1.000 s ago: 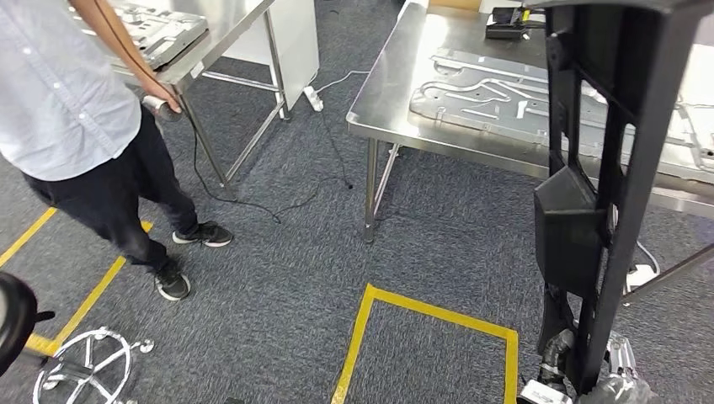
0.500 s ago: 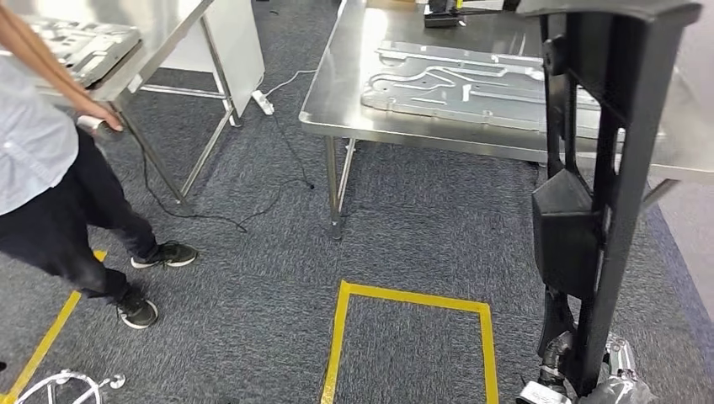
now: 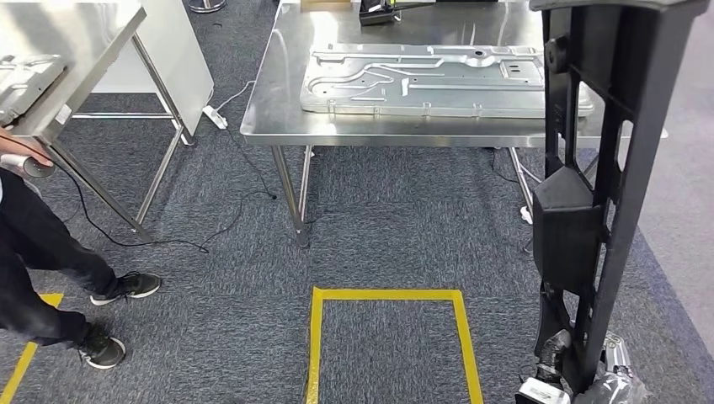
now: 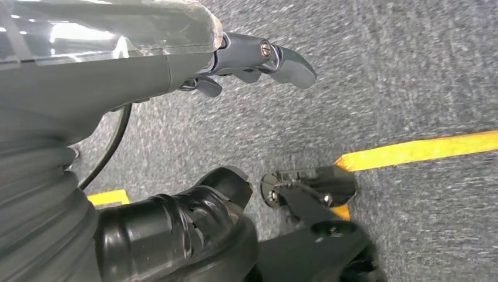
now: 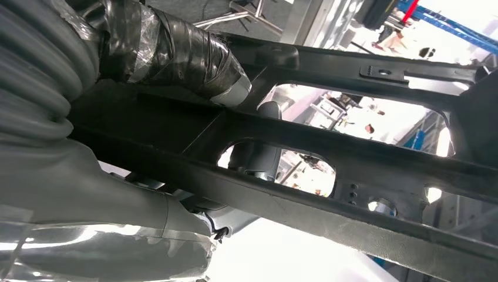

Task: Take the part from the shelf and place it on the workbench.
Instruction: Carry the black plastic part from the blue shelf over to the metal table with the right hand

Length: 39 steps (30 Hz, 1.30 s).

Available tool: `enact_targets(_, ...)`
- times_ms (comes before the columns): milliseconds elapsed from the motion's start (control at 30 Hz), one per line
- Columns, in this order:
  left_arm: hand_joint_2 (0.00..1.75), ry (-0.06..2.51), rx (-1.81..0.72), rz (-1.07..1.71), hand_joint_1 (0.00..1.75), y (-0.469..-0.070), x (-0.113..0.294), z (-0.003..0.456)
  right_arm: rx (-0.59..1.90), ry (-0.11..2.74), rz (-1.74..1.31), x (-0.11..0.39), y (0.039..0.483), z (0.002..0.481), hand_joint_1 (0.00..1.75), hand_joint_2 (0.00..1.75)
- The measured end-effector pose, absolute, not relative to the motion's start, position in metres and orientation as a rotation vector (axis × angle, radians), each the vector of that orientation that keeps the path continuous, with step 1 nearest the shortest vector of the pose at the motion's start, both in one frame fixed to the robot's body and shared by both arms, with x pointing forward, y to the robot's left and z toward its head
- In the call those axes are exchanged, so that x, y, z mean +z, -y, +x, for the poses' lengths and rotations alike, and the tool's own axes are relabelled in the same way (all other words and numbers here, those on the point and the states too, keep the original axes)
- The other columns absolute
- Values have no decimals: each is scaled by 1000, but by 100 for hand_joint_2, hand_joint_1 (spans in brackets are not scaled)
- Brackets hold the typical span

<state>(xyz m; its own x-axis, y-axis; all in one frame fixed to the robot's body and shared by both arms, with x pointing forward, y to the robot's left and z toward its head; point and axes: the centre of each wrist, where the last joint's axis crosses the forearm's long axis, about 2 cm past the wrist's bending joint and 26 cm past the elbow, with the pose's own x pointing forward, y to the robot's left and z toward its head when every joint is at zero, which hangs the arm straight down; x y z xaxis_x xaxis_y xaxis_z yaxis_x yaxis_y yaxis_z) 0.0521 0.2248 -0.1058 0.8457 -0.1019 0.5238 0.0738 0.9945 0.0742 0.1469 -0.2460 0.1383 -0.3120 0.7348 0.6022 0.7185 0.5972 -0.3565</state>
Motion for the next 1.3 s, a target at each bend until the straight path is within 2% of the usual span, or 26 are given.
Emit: enact_targets(1300,175,561,-96,0,0,-224,-106,52,60,2088,-1157,137,242,156,175,175)
